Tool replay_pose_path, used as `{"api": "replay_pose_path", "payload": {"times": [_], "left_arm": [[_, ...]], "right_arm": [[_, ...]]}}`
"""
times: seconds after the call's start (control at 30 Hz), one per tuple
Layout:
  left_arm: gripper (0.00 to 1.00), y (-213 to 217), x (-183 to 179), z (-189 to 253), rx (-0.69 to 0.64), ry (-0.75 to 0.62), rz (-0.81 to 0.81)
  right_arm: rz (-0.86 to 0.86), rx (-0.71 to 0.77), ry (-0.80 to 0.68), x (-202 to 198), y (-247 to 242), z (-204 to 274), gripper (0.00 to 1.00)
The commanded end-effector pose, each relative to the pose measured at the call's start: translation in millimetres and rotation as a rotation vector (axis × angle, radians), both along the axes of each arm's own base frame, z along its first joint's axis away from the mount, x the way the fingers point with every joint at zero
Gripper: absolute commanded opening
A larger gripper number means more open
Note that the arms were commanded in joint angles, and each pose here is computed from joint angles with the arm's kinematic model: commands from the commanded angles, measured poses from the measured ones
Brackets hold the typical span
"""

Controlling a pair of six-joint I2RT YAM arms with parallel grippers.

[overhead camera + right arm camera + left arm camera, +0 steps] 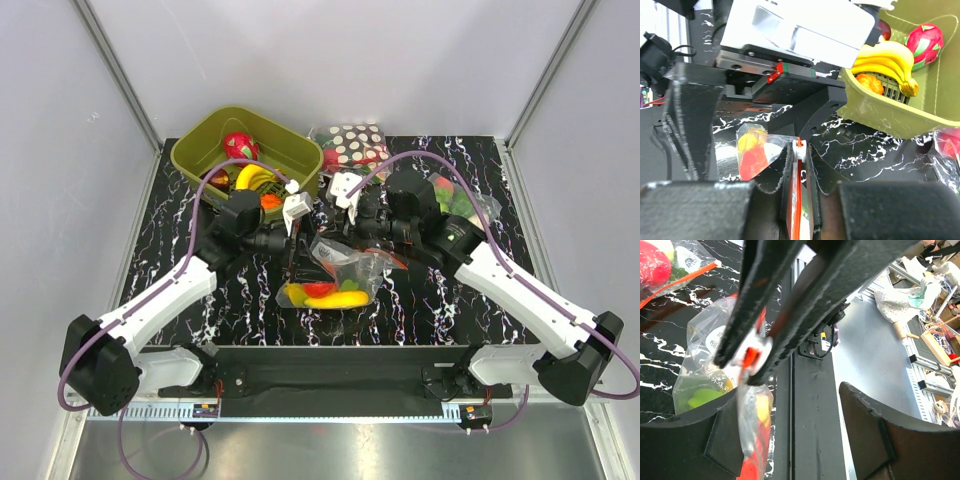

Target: Open the zip-top bag and remove the fake food

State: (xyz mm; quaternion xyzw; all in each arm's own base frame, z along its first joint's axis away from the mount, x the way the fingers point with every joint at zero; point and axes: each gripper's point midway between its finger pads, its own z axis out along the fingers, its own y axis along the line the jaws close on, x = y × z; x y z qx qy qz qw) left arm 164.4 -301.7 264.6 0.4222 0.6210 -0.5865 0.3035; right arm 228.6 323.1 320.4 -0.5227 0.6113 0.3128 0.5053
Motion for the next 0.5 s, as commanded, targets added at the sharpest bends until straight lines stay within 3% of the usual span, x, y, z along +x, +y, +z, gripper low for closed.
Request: {"api": "replay_pose_path", "payload": {"times": [0.0,0.17,0.23,0.3,0.33,0.43,0.47], "left_arm": [[0.73,-4.8,-2.0,36.4,-0.09,-0.106,-0.024],[0.7,-8.8,16.3,39.5,-0.096,-0.116,0.072],[0.48,-9.4,18.9,36.3,-0.09,-0.108,0.089],[0.32,-8.7,20.4,33.2,-0.079,-0.106,0.102],[0.19,-8.7,23.0,31.7,-0.073,-0.108,0.117],[0.0,-6.4,28.3,26.8,-0.05,-0.118,0.157],[0.0,-5.2,29.6,25.1,-0.041,-0.122,0.171]], "right_arm": [[-0.025,0.055,-0.072,12.3,3.0,21.5,0.0],[-0.011,0.062,-0.07,7.3,1.8,22.7,0.0],[-0.013,0.057,-0.071,6.8,-0.1,22.8,0.0],[-0.017,0.048,-0.066,6.8,-1.8,20.3,0.0],[-0.015,0.048,-0.067,5.9,-2.4,20.7,0.0],[-0.012,0.037,-0.054,3.3,-4.7,18.2,0.0],[-0.014,0.035,-0.051,3.0,-5.3,17.4,0.0]]}}
